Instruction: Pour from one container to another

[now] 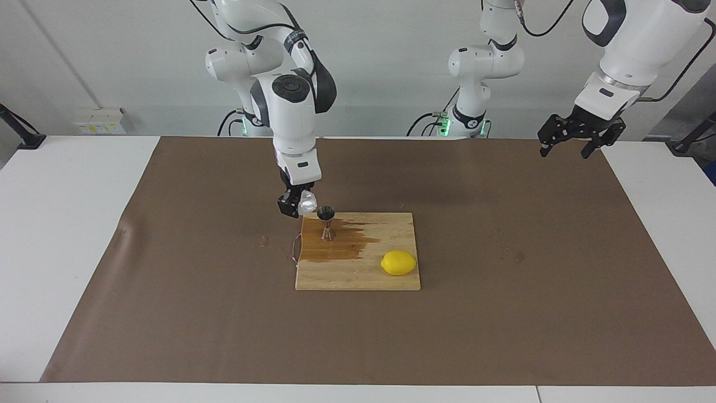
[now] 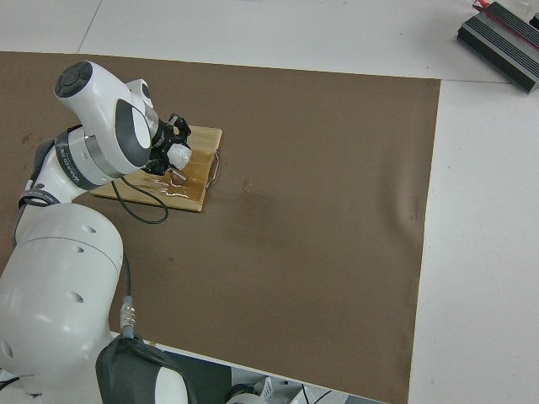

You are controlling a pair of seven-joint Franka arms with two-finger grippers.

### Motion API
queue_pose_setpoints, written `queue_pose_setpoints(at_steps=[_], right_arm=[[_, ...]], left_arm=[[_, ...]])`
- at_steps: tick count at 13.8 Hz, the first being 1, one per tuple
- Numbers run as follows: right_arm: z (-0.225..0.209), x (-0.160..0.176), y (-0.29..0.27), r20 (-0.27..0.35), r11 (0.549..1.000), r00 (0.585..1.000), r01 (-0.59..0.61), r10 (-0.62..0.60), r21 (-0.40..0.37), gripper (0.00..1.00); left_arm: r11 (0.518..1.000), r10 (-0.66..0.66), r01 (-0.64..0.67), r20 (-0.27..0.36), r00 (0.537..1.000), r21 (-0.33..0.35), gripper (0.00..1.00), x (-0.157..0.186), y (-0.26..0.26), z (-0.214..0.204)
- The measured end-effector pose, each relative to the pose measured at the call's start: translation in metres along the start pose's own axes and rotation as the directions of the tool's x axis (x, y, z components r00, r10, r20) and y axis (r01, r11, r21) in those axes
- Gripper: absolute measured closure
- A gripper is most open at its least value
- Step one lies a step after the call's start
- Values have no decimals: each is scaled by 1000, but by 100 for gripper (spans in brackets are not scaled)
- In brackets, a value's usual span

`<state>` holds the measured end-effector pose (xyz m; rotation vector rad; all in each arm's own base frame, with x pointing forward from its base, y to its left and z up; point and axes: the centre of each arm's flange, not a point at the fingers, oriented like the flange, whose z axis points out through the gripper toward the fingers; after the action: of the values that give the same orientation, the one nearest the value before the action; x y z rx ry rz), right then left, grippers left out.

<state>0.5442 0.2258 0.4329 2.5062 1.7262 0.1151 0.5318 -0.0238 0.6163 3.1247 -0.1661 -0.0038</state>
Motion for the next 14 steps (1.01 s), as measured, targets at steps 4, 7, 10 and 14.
queue_pose_setpoints(at_steps=[4, 7, 10, 14], right_arm=[[4, -24, 25, -143, 992, 986, 101, -90, 72, 50], [10, -63, 56, -246, 983, 961, 156, -129, 93, 50], [24, -96, 77, -330, 977, 931, 192, -153, 90, 50], [72, -138, 92, -435, 971, 885, 224, -167, 82, 50]], left_arm=[[1000, 0, 0, 0, 1000, 0, 0, 0, 0, 0], [1000, 0, 0, 0, 1000, 0, 0, 0, 0, 0], [1000, 0, 0, 0, 1000, 0, 0, 0, 0, 0], [1000, 0, 0, 0, 1000, 0, 0, 0, 0, 0]])
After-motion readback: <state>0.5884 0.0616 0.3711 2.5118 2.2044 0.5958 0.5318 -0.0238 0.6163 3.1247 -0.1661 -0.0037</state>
